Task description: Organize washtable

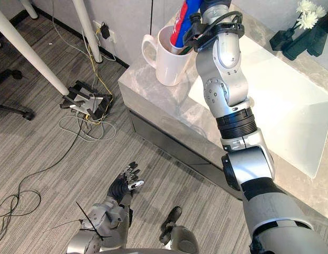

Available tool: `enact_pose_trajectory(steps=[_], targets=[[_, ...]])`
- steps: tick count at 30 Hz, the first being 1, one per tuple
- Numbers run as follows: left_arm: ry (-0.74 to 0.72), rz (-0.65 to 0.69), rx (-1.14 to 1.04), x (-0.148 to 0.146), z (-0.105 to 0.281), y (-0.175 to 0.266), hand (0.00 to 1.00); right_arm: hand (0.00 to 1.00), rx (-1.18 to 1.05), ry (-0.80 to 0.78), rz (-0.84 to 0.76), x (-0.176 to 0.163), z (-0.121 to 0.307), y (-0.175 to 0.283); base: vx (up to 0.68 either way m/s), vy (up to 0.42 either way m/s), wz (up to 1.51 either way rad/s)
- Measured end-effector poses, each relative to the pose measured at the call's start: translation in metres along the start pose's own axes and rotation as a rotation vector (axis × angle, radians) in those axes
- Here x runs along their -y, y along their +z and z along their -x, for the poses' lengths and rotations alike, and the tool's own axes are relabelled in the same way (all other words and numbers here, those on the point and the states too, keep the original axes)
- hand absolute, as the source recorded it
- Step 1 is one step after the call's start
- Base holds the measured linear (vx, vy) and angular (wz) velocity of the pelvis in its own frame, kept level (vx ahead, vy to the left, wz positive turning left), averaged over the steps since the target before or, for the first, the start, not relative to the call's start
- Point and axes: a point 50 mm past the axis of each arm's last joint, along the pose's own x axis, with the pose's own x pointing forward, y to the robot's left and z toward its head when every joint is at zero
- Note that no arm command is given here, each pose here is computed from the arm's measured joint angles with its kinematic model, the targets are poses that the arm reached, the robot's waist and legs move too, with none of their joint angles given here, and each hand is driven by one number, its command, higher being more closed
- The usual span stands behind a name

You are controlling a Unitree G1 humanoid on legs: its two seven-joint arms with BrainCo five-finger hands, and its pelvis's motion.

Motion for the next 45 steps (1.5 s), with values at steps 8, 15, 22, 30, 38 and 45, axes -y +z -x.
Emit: enact_pose_trajectory(steps=[8, 15, 22, 30, 38, 45], targets=[[0.001, -0.003, -0.001, 0.0, 0.0, 0.0, 0.0, 0.0, -0.03, -0.001, 0.022, 0.003, 0.004, -0.006, 0.0, 0.0, 0.0], [0.001, -0.004, -0.002, -0.001, 0.0, 0.0, 0.0, 0.0, -0.03, 0.009, 0.023, 0.002, 0.004, -0.006, 0.0, 0.0, -0.04], [0.001, -0.003, -0.002, -0.001, 0.0, 0.0, 0.0, 0.0, -0.026, 0.006, 0.022, 0.003, 0.004, -0.005, 0.01, 0.0, -0.07], [0.008, 0.0, -0.022, -0.002, 0.0, -0.005, 0.0, 0.0, -0.01, 0.002, 0.024, 0.005, 0.003, 0.0, 0.0, 0.0, 0.0], [0.012, 0.001, -0.035, -0.002, 0.001, -0.008, 0.0, 0.0, 0.097, -0.031, 0.007, 0.012, -0.006, 0.027, 0.0, 0.0, 0.0], [0.016, 0.002, -0.044, -0.003, 0.001, -0.011, 0.0, 0.0, 0.195, -0.038, -0.016, 0.011, -0.018, 0.054, 0.0, 0.0, 0.0]])
